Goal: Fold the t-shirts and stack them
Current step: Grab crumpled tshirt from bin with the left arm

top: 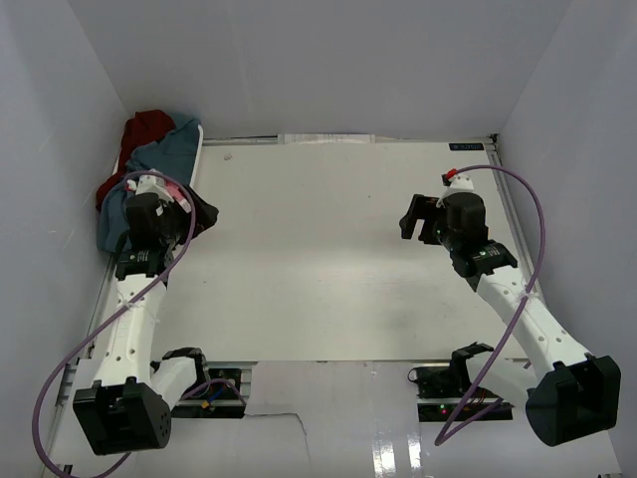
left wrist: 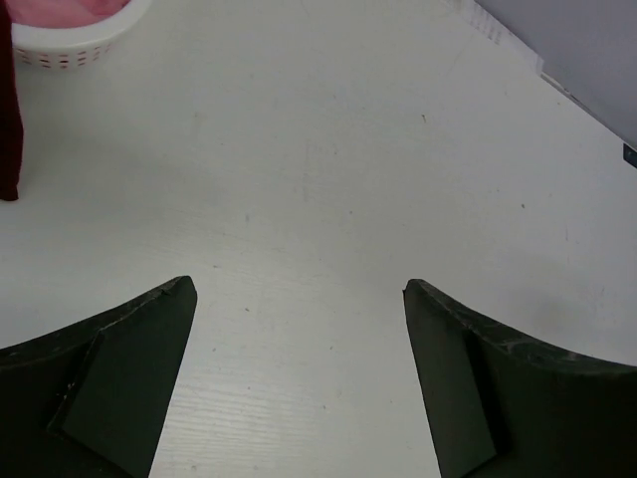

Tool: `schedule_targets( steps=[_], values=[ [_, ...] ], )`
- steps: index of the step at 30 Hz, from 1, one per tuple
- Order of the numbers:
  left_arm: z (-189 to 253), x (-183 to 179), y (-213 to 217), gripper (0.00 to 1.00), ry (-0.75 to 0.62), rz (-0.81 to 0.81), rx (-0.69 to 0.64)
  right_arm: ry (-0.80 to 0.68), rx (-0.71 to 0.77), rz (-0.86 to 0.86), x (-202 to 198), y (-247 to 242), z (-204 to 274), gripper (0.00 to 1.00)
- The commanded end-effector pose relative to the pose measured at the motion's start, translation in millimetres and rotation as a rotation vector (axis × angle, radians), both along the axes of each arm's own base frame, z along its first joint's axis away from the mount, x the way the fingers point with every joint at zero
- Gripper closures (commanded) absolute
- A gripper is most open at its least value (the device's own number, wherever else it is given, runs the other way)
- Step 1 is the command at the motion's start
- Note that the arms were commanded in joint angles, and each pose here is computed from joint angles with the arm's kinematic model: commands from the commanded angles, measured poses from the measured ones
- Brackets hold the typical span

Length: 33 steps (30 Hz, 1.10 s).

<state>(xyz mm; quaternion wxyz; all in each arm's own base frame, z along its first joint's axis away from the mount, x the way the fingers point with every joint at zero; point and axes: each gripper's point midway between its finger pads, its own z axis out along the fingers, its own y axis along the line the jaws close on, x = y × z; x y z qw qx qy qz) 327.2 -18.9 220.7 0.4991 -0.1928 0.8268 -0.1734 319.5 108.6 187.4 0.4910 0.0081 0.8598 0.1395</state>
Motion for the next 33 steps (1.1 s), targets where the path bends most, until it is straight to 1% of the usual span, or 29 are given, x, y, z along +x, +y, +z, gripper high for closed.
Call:
schedule_targets(
  steps=[1,3,6,7,9,10,12,13,14,18,20,21,26,27,31,33],
  values=[
    [17,7,16,0.02,-0.021,0.086,0.027,-0.065,0.017,0.025,2,5,16,0.10],
    [20,12,15,0.02,-0.015,0.088,0.009,-0.068,0.018,0.023,1,4,17,0.10],
    [34,32,9,0.02,-0.024,0.064,-0.035,-0.081,0.028,0.056,-3,9,20,0.10],
    [38,46,14,0.02,-0.023,0.093,-0.036,-0.082,0.032,0.063,-6,9,17,0.10],
    [40,64,28,0.02,-0.011,0.141,-0.017,-0.114,0.054,0.096,-9,14,23,0.10],
    [40,85,39,0.02,0.011,0.175,0.000,-0.117,0.054,0.099,-10,14,23,0.10],
    [29,99,68,0.02,0.080,0.251,0.007,-0.132,0.069,0.133,-15,19,26,0.10],
    [20,102,75,0.03,0.132,0.271,-0.007,-0.136,0.071,0.136,-16,19,26,0.10],
    [14,117,93,0.08,0.162,0.304,-0.007,-0.139,0.067,0.134,-17,18,25,0.10],
    [-1,132,131,0.12,0.218,0.433,0.094,-0.157,0.068,0.144,-21,18,28,0.10],
    [-2,142,142,0.12,0.220,0.462,0.132,-0.155,0.075,0.161,-22,21,28,0.10],
    [-2,144,148,0.09,0.221,0.483,0.153,-0.151,0.079,0.171,-22,23,27,0.10],
    [-2,162,174,0.09,0.233,0.545,0.259,-0.127,0.096,0.220,-24,32,22,0.10],
    [-6,168,179,0.09,0.244,0.556,0.281,-0.125,0.097,0.225,-24,33,21,0.10],
    [-15,170,208,0.12,0.289,0.660,0.401,-0.123,0.109,0.251,-27,37,19,0.10],
    [-22,174,211,0.13,0.299,0.669,0.421,-0.122,0.113,0.260,-27,39,19,0.10]
  ],
)
